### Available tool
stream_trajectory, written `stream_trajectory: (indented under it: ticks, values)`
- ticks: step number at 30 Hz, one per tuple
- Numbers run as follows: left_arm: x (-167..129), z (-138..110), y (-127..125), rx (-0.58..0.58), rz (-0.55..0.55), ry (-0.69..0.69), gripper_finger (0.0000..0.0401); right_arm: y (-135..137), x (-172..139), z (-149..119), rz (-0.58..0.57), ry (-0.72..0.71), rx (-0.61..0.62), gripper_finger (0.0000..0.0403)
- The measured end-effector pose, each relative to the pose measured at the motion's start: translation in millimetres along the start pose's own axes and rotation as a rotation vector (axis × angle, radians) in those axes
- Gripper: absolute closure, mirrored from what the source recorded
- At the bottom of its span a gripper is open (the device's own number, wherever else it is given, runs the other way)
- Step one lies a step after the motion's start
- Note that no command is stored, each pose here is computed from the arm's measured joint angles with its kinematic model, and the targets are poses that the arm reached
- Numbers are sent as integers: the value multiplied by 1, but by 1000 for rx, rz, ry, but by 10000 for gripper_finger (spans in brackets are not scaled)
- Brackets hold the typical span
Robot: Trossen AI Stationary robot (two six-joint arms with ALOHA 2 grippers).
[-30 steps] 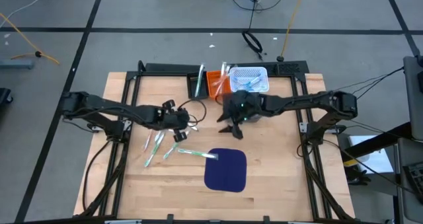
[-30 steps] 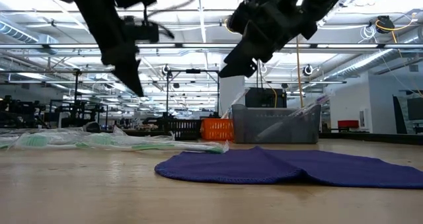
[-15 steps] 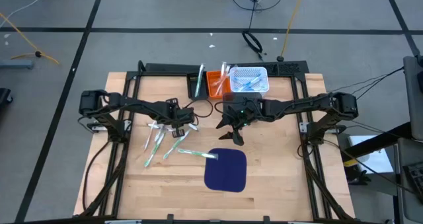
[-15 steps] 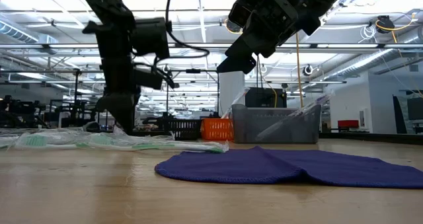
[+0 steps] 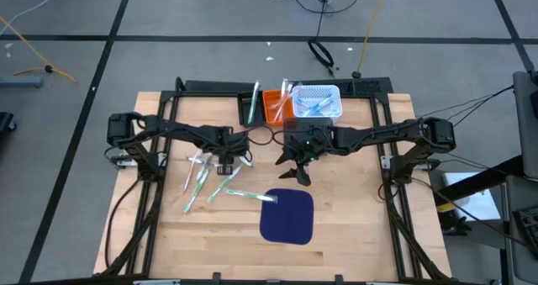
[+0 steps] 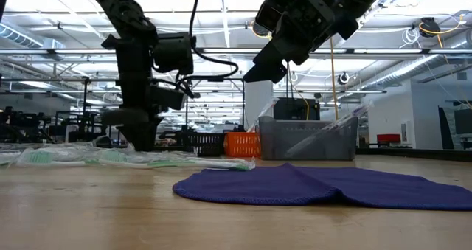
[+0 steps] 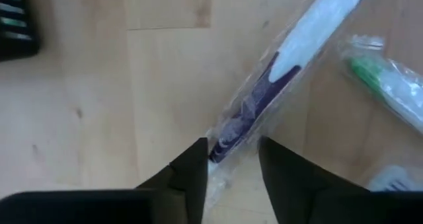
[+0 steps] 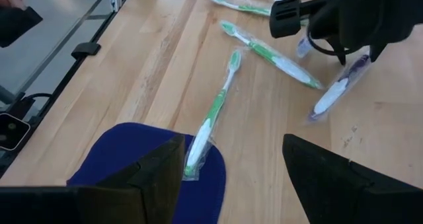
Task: Pick & Place Toothbrushes
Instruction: Put the violet toothbrush into the gray basket
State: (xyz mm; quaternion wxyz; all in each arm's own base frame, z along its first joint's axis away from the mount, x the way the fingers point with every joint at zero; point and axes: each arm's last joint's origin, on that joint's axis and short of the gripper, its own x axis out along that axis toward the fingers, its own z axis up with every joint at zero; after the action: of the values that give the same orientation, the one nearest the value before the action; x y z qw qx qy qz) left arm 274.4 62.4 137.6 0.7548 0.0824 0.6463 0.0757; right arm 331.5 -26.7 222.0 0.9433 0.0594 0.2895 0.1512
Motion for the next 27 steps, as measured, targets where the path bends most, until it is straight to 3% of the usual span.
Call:
stream_trajectory:
  ticks: [8, 17, 22, 27]
  values:
    - [-1, -2, 0, -54, -15, 6, 389, 0, 0, 0, 0, -1, -2, 156]
    - [-13, -4, -3, -114, 1, -14, 395, -1, 0, -2, -20, 24, 14, 156]
    - [-32, 1, -7, -146, 12, -124, 396, -3, 0, -5, -106, 53, 25, 156]
    - [-59, 9, -9, -202, 29, -317, 396, -2, -1, -5, -101, 50, 48, 156]
